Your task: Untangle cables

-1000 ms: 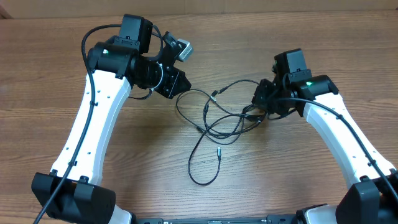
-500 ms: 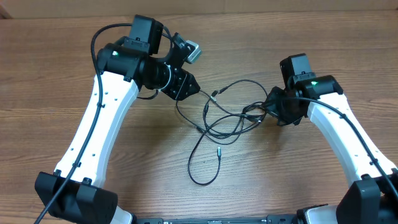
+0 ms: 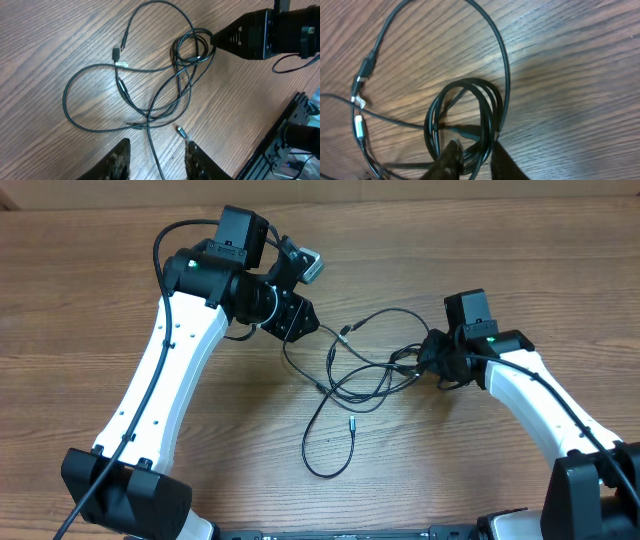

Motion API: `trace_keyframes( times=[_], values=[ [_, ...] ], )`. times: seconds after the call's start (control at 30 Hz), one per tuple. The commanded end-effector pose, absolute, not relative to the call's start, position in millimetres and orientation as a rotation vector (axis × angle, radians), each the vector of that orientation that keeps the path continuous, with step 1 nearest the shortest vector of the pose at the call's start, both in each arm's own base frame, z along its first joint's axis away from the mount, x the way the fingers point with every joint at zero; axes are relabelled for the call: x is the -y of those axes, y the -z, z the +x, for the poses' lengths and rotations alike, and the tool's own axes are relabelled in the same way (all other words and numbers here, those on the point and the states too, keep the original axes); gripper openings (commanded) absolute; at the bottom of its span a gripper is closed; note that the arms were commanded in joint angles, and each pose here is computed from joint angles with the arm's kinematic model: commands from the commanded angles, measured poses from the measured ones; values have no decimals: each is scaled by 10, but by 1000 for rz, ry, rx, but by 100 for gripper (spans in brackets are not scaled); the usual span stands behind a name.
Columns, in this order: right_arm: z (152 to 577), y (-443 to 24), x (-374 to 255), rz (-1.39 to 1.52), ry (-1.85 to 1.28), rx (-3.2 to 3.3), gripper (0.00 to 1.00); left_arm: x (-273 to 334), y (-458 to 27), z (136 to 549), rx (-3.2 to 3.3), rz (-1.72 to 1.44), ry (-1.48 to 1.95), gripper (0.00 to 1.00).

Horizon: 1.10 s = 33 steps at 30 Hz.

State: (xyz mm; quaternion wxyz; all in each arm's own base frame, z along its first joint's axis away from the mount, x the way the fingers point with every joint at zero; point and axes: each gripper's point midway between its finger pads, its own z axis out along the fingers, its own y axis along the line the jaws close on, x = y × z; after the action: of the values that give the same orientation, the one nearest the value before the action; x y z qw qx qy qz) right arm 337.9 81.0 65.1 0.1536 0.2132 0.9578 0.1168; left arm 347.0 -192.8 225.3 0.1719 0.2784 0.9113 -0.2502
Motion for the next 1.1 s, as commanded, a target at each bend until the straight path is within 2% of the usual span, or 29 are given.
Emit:
trace_keyframes(
  times=[0.0,0.43,0.97,1.03,1.07],
  values=[
    [3363,-603,-791,618,-323,-2745,14,1942,-2276,3501,-2590,769,709,35],
    [3334,-590,-792,621,-322,-2757,9,1943,-2277,3501,-2590,768,710,35],
    [3262,-415,-885,605,-408,-2768,9,1943,-2277,3503,-2589,769,708,36],
    [3298,-434,-911,597,-430,-2753,8,1944,-2278,3503,-2589,768,710,36],
    [3323,-446,-921,592,-439,-2743,4,1943,-2277,3503,-2589,768,709,36]
  ],
)
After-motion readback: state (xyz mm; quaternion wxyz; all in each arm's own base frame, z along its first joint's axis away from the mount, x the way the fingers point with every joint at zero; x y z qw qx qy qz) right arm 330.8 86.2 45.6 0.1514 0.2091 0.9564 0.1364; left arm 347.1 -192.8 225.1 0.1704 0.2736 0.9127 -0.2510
